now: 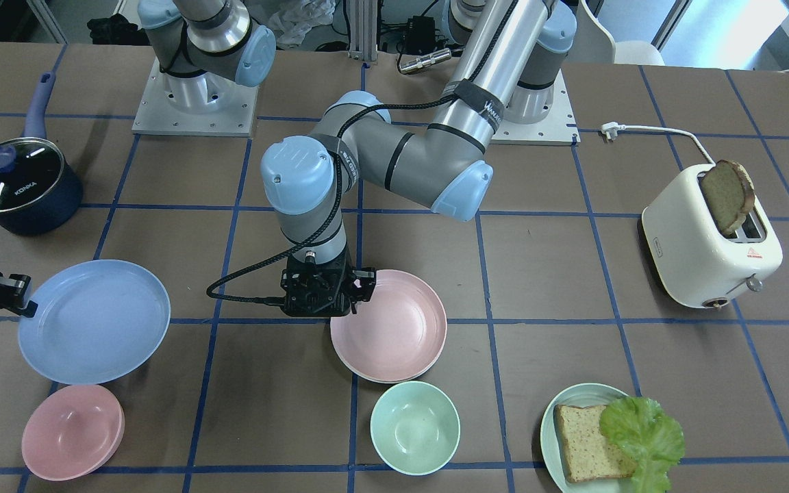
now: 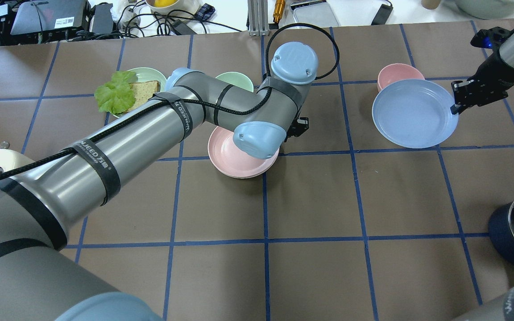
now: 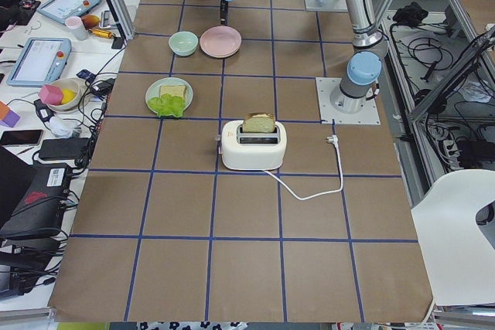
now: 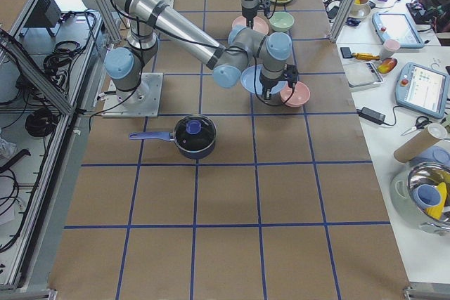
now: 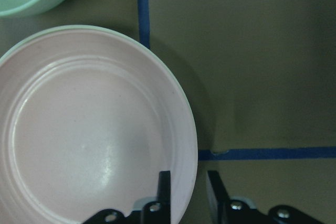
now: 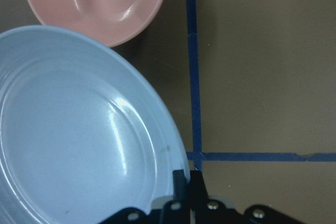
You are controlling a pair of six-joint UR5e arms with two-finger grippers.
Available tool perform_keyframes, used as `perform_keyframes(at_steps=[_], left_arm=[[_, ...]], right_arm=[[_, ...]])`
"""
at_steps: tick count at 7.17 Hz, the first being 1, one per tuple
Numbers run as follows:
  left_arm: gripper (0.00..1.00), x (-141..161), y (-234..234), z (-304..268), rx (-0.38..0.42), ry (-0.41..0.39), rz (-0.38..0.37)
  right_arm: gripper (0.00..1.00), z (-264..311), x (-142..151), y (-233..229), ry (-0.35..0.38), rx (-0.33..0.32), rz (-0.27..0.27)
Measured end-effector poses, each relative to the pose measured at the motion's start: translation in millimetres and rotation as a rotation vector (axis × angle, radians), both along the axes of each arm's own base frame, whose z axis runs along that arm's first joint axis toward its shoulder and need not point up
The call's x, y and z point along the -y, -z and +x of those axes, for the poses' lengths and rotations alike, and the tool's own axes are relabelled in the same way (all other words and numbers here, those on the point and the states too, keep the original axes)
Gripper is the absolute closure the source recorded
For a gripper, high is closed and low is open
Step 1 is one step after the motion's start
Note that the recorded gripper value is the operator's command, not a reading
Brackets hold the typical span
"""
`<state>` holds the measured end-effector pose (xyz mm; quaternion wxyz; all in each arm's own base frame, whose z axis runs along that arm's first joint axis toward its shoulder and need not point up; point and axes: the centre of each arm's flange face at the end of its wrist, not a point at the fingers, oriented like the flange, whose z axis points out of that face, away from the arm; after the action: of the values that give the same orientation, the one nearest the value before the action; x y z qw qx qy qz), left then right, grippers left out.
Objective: Stack three plates with pink and blue
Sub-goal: 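Release the pink plate with the left gripper while the right lifts the blue plate, then lower the blue plate with the right gripper onto the pink plate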
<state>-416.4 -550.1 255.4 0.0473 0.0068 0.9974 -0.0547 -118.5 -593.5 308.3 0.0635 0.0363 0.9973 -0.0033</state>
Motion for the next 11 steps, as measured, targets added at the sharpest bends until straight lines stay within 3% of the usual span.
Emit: perform_keyframes(at_steps=[2,4,5,7,9,11], left_arm=[[0.00,14,-51,34,-0.034,-0.050,0.034],[0.00,19,-130,97,-0.050,-0.073,0.152],[0.00,19,-168,130,-0.075,-0.057,0.172],[0.00,1,-229,183,-0.110,-0.026,0.175],[0.00,-11,-263,230,-0.127,-0.063,0.146],[0.00,-19,-280,267,-0.133,-0.104,0.126]], right_arm=[[1.00,41,7,-4,0.031,-0.011,0.011],[1.00,118,3,-6,0.074,-0.014,0.024],[1.00,157,-2,-5,0.094,-0.021,0.024],[1.00,229,-12,-4,0.121,-0.030,0.009],[1.00,303,-24,1,0.141,-0.027,-0.015],[1.00,361,-41,13,0.143,-0.021,-0.001]])
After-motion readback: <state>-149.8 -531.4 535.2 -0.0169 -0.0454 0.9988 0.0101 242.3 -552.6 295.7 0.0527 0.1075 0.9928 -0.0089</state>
